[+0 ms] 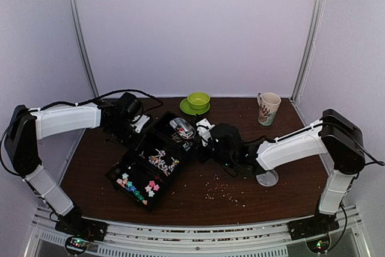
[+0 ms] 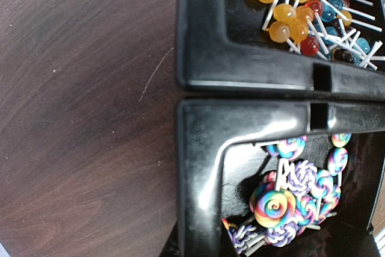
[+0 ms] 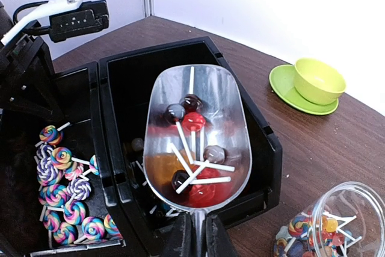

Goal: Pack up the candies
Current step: Place the fake candies in the packing bottle.

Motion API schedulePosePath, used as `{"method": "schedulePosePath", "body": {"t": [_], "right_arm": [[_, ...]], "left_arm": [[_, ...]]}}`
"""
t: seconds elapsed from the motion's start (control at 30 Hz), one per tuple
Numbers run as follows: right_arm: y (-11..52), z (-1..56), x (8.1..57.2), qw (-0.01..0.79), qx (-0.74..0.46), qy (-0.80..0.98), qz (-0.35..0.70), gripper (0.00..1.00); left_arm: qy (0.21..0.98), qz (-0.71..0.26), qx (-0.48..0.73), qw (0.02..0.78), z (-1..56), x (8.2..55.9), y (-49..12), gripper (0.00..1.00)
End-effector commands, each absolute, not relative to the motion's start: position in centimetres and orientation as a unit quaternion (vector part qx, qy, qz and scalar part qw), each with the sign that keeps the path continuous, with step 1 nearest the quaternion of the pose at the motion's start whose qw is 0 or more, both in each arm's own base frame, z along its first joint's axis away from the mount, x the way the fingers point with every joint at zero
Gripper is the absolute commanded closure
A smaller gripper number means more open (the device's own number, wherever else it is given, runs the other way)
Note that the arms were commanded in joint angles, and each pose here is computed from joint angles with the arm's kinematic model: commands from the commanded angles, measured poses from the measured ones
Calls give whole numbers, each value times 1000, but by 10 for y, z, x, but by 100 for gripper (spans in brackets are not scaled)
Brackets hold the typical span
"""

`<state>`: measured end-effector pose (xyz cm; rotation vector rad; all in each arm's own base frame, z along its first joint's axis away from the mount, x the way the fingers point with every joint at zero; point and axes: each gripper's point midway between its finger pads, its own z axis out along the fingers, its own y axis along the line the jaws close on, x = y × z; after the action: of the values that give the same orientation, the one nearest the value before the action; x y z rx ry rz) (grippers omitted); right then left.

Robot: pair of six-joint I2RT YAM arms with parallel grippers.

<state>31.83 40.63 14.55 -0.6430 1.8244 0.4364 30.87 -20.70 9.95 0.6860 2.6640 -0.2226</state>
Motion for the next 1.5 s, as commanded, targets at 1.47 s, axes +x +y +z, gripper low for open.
{"method": "schedulePosePath", "body": {"t": [1.47], "right_arm": [[244, 197, 297, 482, -228, 846, -25, 100]], "left_arm": [[929, -129, 226, 261, 145, 328, -222, 100]]}}
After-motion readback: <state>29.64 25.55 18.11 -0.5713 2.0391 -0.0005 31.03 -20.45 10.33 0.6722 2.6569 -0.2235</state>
